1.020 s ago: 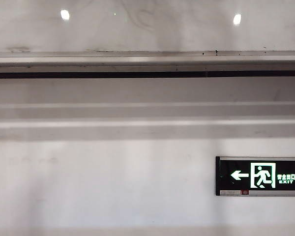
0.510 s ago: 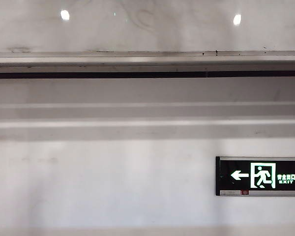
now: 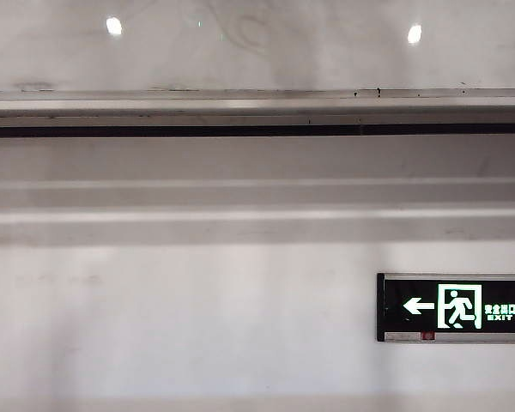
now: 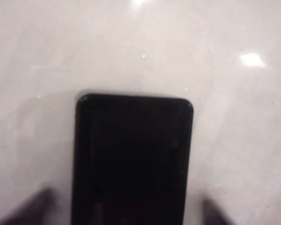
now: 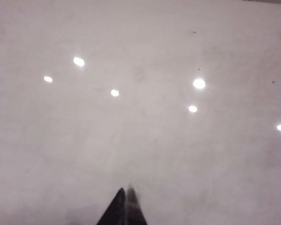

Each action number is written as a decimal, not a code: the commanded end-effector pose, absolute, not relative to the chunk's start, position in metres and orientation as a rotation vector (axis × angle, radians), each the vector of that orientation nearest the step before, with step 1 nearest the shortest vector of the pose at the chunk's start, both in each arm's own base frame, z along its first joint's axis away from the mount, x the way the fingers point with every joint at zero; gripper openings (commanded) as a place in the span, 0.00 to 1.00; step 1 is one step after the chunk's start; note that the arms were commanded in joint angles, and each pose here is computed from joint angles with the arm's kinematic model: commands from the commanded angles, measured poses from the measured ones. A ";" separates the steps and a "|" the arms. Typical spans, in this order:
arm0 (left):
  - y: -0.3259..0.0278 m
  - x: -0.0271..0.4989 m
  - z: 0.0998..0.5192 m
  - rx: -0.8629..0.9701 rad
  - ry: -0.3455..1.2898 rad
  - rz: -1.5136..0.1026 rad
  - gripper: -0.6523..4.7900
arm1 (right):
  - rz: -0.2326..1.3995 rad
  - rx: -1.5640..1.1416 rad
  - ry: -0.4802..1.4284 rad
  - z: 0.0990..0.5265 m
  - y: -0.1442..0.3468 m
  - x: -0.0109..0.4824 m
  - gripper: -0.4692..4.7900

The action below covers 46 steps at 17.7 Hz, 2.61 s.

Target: Wipe the whiteboard clean using the black magnetic whiteboard eraser attached to the whiteboard.

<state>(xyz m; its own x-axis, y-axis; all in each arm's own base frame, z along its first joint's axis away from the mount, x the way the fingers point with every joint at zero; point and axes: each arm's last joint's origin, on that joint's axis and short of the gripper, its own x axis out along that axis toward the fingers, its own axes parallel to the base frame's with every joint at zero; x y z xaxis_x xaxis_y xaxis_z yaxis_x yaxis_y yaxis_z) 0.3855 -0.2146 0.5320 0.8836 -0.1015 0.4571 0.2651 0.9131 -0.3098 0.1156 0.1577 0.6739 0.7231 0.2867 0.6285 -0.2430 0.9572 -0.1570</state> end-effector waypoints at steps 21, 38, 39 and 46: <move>-0.234 0.401 0.496 -0.256 -0.173 -0.362 0.66 | 0.321 -0.038 -0.717 0.676 0.158 0.108 0.08; -0.225 0.398 0.500 -0.250 -0.156 -0.277 0.44 | 0.321 -0.038 -0.717 0.676 0.158 0.108 0.08; -0.224 0.397 0.502 -0.267 -0.164 -0.268 0.44 | 0.321 -0.038 -0.717 0.676 0.158 0.108 0.08; -0.208 0.385 0.526 -0.345 -0.282 -0.217 0.44 | 0.322 -0.044 -0.712 0.675 0.158 0.109 0.08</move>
